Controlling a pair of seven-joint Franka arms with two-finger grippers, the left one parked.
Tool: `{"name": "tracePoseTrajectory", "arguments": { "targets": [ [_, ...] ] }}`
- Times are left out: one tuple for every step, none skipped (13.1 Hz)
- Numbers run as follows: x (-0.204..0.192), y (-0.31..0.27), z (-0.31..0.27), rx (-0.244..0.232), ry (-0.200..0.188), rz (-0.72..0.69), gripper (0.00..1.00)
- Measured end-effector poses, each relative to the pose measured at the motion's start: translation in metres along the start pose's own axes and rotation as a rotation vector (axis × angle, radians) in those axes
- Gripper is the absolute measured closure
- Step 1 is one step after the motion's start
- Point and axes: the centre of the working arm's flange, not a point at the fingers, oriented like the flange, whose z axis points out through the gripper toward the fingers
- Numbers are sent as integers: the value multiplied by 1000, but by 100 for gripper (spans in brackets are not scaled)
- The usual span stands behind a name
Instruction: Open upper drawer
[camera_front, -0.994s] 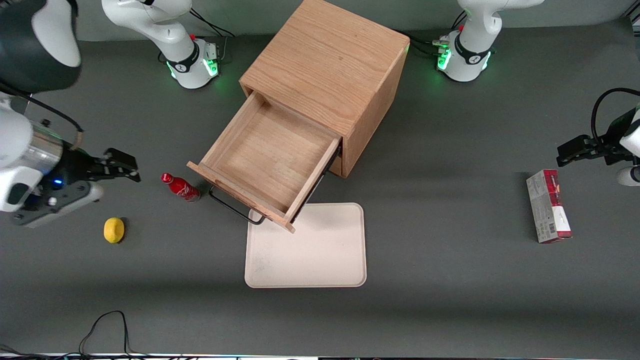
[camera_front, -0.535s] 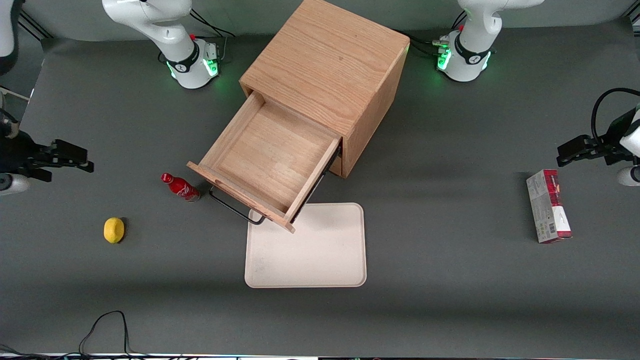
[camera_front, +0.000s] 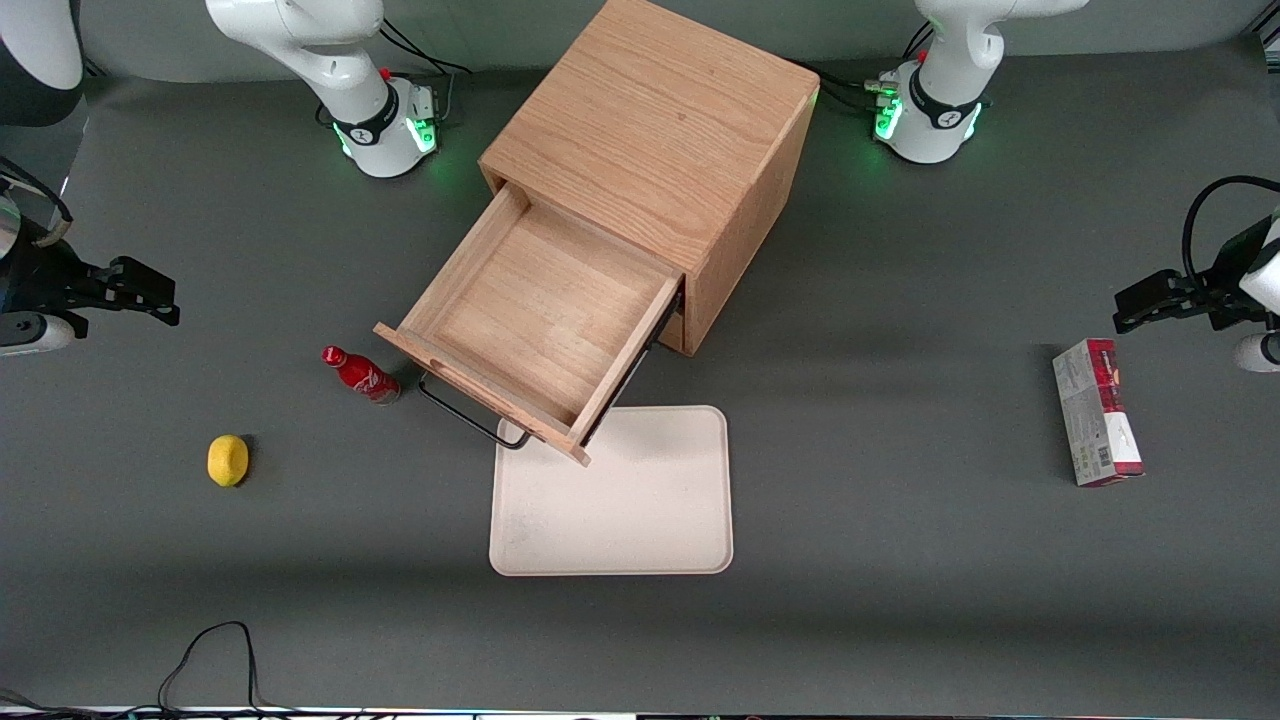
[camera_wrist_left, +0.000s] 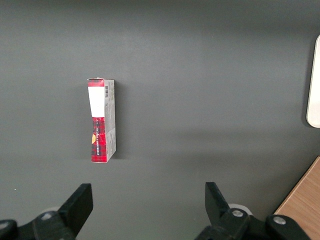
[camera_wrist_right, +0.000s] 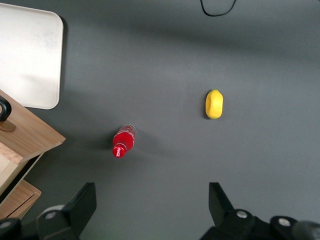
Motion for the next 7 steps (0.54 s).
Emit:
{"name": "tracePoseTrajectory", "arguments": {
  "targets": [
    [-1,4,2,0,-4,9,0],
    [-2,10,5,0,-10,21,0],
    [-3,17,7,2,-14,34,0],
    [-4,22,8,7,-15,44,0],
    [-5,27,8,15,-15,55,0],
    [-5,31,9,24,-15,65,0],
    [-6,33,9,28,-15,70,0]
  ]
}}
